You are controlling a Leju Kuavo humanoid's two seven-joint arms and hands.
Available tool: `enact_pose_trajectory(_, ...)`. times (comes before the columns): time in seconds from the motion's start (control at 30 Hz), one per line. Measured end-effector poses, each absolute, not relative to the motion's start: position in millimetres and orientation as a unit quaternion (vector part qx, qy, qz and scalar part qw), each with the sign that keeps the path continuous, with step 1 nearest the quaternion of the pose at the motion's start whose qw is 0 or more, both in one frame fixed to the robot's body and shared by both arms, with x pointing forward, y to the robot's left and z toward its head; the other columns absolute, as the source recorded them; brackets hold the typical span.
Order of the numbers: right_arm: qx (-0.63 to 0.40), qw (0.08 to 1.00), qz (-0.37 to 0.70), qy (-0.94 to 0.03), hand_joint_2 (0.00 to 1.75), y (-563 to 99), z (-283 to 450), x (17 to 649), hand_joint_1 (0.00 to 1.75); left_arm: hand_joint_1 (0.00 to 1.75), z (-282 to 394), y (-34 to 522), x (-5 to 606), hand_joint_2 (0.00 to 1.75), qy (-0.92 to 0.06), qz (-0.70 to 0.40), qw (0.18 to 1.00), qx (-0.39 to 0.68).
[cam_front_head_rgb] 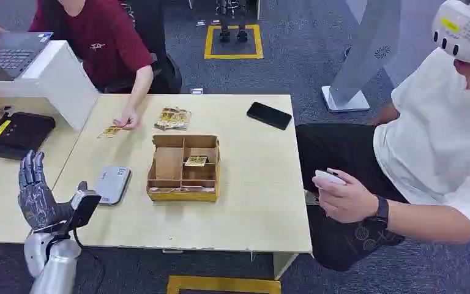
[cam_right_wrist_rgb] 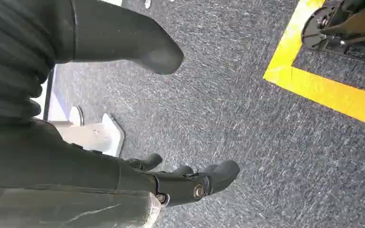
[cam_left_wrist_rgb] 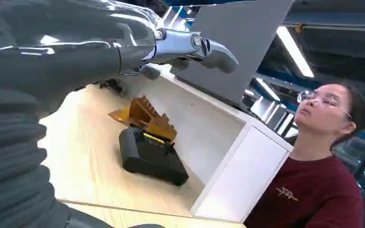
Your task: Pass the card to the sensor for recognition and then transmit it.
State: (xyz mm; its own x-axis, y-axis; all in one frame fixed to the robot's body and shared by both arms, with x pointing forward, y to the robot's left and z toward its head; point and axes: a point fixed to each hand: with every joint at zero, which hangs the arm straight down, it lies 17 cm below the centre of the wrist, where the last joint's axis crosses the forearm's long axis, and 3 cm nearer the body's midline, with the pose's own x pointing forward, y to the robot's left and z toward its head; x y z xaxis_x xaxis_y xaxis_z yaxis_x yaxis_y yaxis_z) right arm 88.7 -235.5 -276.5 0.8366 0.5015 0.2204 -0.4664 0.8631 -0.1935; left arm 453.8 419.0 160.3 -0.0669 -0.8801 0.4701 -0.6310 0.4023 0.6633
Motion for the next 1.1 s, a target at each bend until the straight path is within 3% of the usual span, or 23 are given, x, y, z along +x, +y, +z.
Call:
enact_pose_trajectory(0.37,-0.065,0.954,0.261,-0.131,1.75,-238,-277,86,0.0,0.0,161,428,458,1.75,-0.73,-0.125,0.443,0.505)
enact_pose_trajectory(1.1,-0.071,0.954,0.258,-0.131,1.75,-234,-276,95,0.0,0.0,164,387,476,1.75,-0.702,-0.268,0.375,0.543)
